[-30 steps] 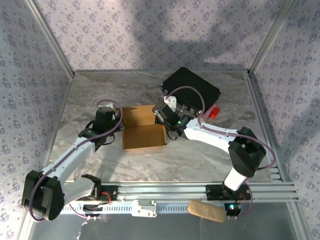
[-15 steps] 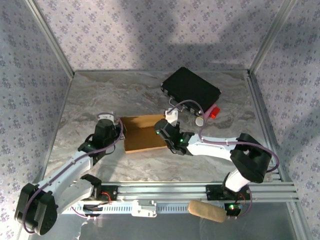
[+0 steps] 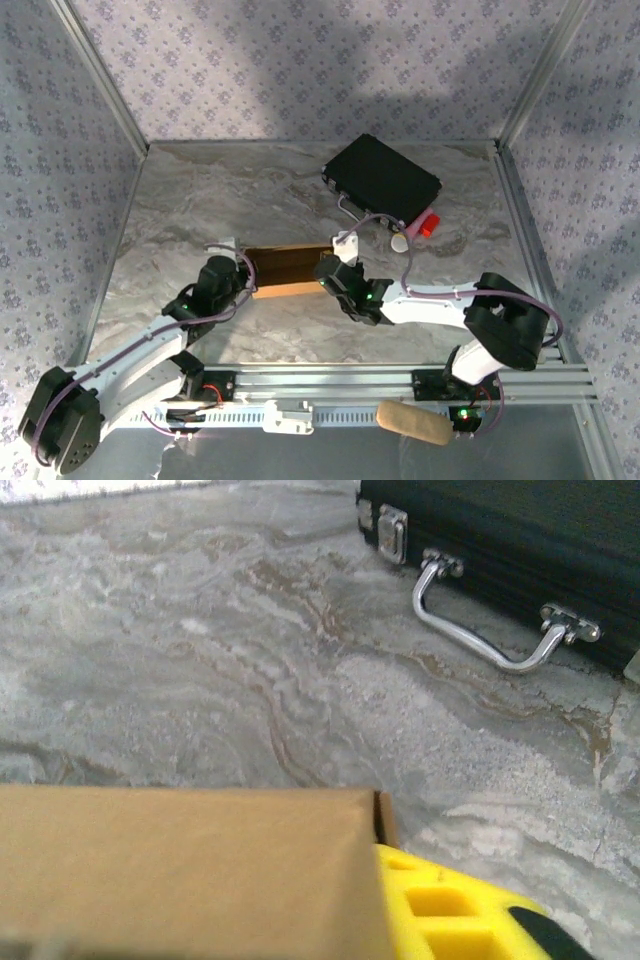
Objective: Fold the paper box
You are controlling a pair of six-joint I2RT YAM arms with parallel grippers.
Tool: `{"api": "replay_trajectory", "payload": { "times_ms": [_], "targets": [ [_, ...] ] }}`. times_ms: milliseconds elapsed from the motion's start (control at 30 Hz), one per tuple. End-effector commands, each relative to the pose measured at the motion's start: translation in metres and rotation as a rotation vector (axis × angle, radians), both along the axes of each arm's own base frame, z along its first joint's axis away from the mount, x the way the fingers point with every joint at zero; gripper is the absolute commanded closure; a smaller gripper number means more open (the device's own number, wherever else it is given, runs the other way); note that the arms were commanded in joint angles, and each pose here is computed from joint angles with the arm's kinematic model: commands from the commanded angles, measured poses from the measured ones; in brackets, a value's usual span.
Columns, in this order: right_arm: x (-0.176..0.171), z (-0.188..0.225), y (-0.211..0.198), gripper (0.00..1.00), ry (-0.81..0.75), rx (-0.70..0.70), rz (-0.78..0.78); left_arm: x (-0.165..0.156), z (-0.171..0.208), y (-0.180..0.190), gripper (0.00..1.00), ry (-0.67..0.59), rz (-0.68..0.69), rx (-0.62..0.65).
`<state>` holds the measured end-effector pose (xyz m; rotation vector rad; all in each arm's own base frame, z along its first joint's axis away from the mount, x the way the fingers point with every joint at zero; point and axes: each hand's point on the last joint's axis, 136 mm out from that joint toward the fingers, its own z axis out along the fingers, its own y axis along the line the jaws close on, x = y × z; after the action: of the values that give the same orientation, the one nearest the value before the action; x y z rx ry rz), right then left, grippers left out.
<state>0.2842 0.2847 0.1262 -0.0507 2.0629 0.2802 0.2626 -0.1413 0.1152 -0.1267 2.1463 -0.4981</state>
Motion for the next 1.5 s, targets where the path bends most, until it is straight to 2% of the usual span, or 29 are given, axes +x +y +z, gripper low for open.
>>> {"api": "replay_trajectory", "payload": {
  "times_ms": [0,100,300,433,600,767,867,967,1200,1400,1467],
  "targets": [
    [-0.021,-0.002,0.0,0.62,0.058,-0.019,0.059,-0.011,-0.015,-0.002,0.95,0.045,-0.016,0.027],
    [-0.032,0.009,-0.009,0.52,0.1,-0.004,0.042,-0.012,-0.018,0.0,0.96,0.044,0.001,0.036],
    [-0.068,0.011,-0.022,0.45,0.204,0.086,0.022,-0.015,-0.017,-0.003,0.96,0.023,0.017,0.063],
    [-0.096,0.018,-0.021,0.44,0.234,0.208,0.018,-0.016,-0.017,-0.004,0.96,0.018,0.024,0.074],
    [-0.108,0.059,-0.015,0.44,0.219,0.416,-0.038,-0.018,-0.015,-0.006,0.96,0.01,0.024,0.083],
    [-0.101,0.087,-0.001,0.43,0.283,0.733,-0.222,-0.02,-0.016,-0.007,0.96,0.009,0.029,0.086],
    [-0.09,0.096,0.007,0.38,0.309,0.873,-0.347,-0.021,-0.017,-0.007,0.97,0.007,0.03,0.088],
    [-0.072,0.101,0.023,0.37,0.365,0.983,-0.391,-0.021,-0.016,-0.007,0.97,0.005,0.032,0.088],
    [-0.046,0.083,0.048,0.37,0.498,1.109,-0.481,-0.023,-0.016,-0.008,0.97,-0.001,0.034,0.088],
    [-0.028,0.074,0.064,0.44,0.537,1.122,-0.5,-0.023,-0.013,-0.009,0.97,-0.008,0.033,0.09],
    [-0.025,0.069,0.065,0.5,0.546,1.12,-0.509,-0.024,-0.013,-0.01,0.97,-0.009,0.032,0.09]
  ]
}}
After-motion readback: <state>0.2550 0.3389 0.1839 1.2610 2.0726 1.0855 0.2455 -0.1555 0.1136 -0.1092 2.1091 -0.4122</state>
